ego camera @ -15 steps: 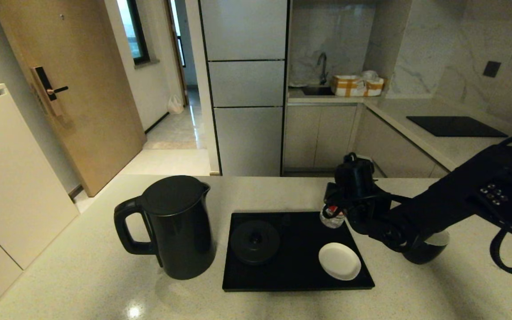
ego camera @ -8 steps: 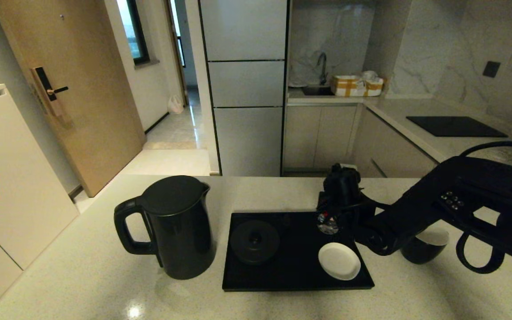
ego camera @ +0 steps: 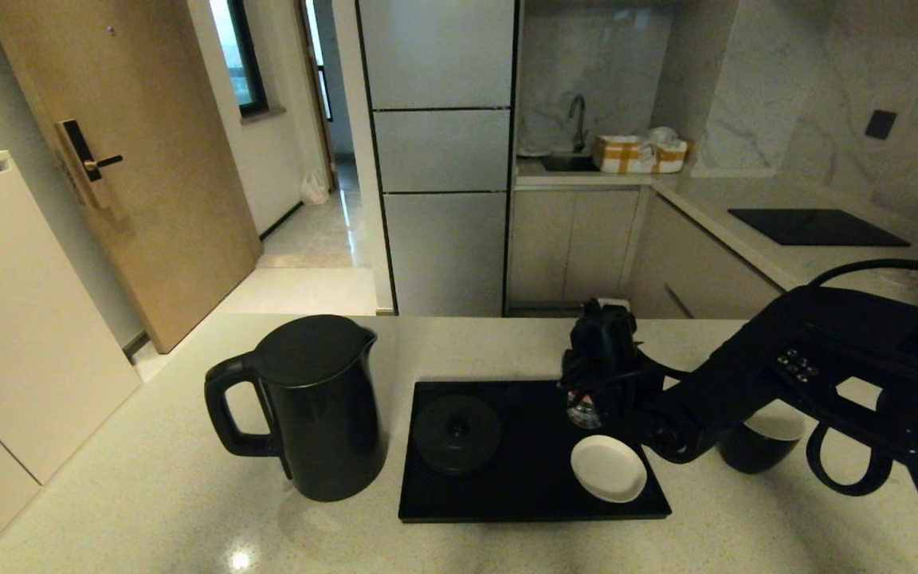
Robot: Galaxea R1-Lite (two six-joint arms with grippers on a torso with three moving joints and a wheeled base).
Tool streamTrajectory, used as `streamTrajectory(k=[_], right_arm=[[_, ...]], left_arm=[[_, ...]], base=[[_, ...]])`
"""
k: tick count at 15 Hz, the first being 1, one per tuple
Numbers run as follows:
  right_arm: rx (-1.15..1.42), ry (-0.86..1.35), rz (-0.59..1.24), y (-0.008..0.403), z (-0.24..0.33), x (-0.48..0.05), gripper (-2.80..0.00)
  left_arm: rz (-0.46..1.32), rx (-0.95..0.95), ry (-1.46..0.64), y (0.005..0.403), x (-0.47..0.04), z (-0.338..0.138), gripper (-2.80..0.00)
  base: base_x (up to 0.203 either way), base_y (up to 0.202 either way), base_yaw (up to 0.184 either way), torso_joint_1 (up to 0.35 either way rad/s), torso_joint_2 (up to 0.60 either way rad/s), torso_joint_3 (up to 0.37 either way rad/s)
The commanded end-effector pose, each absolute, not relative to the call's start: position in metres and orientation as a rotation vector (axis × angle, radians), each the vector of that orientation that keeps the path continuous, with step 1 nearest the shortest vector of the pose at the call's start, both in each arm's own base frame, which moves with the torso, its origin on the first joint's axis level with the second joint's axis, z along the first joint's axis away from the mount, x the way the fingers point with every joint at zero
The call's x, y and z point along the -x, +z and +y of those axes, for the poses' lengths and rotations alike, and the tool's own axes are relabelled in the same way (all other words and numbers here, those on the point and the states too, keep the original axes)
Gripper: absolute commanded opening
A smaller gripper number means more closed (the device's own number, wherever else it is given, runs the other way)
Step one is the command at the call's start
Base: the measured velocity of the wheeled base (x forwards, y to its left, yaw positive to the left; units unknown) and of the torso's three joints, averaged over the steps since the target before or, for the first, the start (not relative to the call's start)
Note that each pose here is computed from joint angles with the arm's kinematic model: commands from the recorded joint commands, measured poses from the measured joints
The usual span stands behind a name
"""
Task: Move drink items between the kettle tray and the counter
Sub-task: Return the bottled water to its original position, then return the tea cup to its original position
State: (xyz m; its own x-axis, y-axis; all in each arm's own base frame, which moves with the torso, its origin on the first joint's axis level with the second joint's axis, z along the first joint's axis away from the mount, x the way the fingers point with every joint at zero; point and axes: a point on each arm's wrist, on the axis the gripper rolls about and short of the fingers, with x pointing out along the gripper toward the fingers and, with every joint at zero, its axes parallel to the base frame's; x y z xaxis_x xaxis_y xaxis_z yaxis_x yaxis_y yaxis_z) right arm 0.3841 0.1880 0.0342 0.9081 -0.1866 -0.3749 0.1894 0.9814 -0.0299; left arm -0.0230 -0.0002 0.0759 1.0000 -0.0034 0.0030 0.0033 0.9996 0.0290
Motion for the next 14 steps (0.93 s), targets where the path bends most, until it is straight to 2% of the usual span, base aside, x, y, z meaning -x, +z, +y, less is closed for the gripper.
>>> streamTrajectory(k=[1, 8, 11, 12, 14], right_arm=[[-0.022, -0.194, 0.368, 0.048, 0.186, -0.38, 0.0], [-0.047, -0.135, 0.366, 0.116, 0.17, -0.308, 0.0], [-0.093, -0.135, 0.339, 0.16, 0.149, -0.271, 0.0], [-0.106, -0.138, 0.341, 0.174, 0.139, -0.255, -2.8], [-0.119, -0.16, 0.39, 0.188, 0.118, -0.22, -2.8]], left_arm=[[-0.003, -0.029, -0.003, 0.076, 0.023, 0.0, -2.8], [-0.003, -0.029, -0.003, 0.076, 0.023, 0.0, -2.8], [-0.003, -0.029, -0.003, 0.076, 0.023, 0.0, -2.8], [-0.002, -0.029, -0.003, 0.076, 0.023, 0.0, -2.8], [-0.003, -0.029, -0.003, 0.076, 0.023, 0.0, -2.8]], base=[[0.0, 0.0, 0.0, 0.0, 0.0, 0.0], [0.0, 0.0, 0.0, 0.0, 0.0, 0.0], [0.0, 0.0, 0.0, 0.0, 0.0, 0.0], [0.0, 0.0, 0.0, 0.0, 0.0, 0.0], [0.0, 0.0, 0.0, 0.0, 0.0, 0.0]])
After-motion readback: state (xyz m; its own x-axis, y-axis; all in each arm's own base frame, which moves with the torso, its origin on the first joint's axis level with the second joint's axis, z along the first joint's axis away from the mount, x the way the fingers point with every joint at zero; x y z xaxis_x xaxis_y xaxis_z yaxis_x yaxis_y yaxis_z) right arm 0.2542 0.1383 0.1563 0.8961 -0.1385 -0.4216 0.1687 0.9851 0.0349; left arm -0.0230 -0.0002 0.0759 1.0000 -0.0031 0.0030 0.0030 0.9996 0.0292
